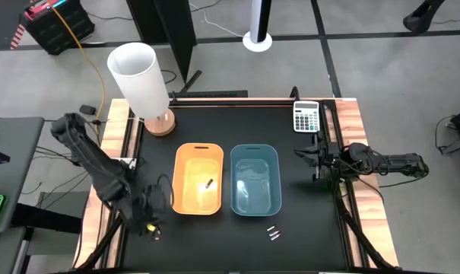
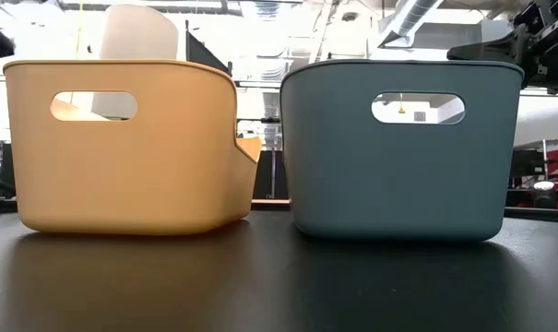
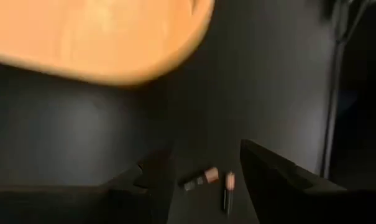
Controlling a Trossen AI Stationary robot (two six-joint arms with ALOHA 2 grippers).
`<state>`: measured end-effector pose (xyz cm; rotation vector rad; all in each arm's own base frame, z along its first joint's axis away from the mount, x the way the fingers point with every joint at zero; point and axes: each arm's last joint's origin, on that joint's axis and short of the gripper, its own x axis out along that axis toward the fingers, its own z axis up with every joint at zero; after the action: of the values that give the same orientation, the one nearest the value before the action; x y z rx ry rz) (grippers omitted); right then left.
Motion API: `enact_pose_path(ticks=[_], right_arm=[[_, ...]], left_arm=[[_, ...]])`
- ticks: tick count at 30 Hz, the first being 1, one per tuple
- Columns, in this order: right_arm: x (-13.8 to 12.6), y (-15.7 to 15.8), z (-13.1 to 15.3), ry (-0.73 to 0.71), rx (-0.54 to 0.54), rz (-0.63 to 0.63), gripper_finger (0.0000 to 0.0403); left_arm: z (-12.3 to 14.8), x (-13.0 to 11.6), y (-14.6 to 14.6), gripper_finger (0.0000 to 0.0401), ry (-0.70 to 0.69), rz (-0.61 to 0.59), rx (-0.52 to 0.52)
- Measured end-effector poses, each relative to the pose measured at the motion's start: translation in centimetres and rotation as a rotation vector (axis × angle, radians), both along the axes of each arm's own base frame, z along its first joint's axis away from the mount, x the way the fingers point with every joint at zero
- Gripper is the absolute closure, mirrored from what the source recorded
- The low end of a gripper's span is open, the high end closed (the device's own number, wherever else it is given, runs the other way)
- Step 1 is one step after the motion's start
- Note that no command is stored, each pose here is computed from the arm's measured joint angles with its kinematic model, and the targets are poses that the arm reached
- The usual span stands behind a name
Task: Sort batteries
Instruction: Put the top black battery into the yellow bin
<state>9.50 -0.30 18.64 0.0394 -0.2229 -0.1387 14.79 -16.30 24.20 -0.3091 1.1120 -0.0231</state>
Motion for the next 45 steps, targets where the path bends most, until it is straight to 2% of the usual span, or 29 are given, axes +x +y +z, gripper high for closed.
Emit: enact_pose_path(ticks=[7, 13, 21, 38, 41, 45], right_arm=[[0.0, -0.1, 0.0, -0.001, -0.011, -0.029, 0.0361], [0.0, -0.1, 0.0, -0.002, -0.011, -0.03, 0.0361], [0.0, -0.1, 0.1, -0.013, 0.0, -0.027, 0.0361], [0.0, -0.1, 0.1, -0.014, 0.013, -0.025, 0.0361], [0.0, -0.1, 0.1, -0.016, 0.013, -0.025, 0.0361], [-0.1, -0.1, 0.2, -0.02, 0.013, -0.025, 0.0361]], left_arm=[[-4.3, 0.8, -3.1, 0.0231, 0.135, -0.059, 0.085], [-7.0, 1.3, -4.3, 0.0231, 0.247, -0.122, 0.126], [-7.6, 1.2, -4.9, 0.0231, 0.29, -0.22, 0.154], [-9.2, 1.1, -4.8, 0.0233, 0.348, -0.309, 0.254], [-9.2, 1.3, -4.5, 0.025, 0.356, -0.295, 0.254], [-9.3, 1.6, -4.2, 0.03, 0.363, -0.276, 0.26]])
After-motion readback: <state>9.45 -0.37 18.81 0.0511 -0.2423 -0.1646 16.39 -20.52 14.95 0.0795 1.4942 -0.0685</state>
